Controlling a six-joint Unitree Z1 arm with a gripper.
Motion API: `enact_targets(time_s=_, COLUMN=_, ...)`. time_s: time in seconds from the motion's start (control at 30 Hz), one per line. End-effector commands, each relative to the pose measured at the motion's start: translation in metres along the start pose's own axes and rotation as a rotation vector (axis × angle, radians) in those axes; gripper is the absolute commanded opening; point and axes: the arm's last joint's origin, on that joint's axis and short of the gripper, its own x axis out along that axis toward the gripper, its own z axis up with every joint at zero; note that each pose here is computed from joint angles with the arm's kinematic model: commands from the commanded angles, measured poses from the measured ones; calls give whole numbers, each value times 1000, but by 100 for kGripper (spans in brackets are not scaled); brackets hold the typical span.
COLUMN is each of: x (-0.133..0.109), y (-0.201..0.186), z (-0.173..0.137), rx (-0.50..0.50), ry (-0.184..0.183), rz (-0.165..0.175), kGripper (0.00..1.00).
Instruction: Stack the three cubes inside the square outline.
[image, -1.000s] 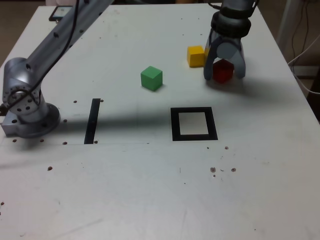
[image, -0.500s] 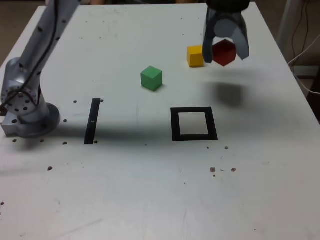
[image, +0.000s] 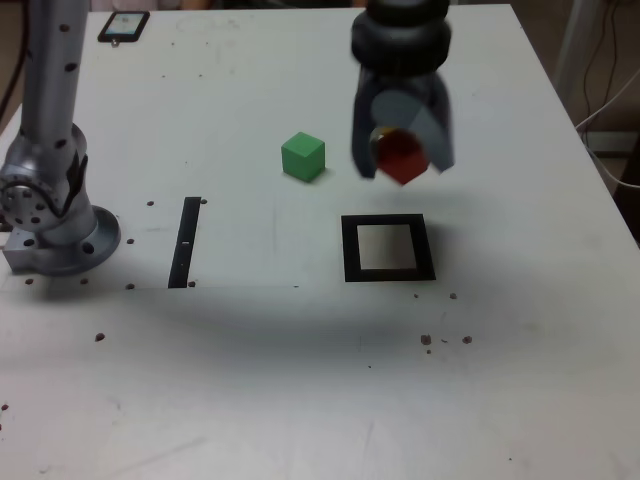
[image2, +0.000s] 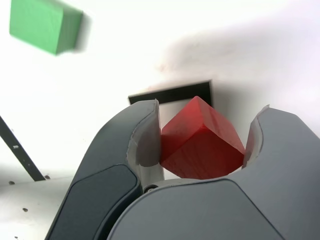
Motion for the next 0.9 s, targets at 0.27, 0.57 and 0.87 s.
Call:
enact_targets(time_s=0.27, x=35, y=-23, z=-46, rx=27, ry=74, rz=-20, kGripper=32)
enact_targets(time_s=0.57, x=41, y=-47, z=-27, rx=94, ry=35, rz=-18, kGripper=32)
enact_targets(time_s=0.87, x=50, y=-51, z=-8, rx=119, ry=32, rz=-8, kGripper=33)
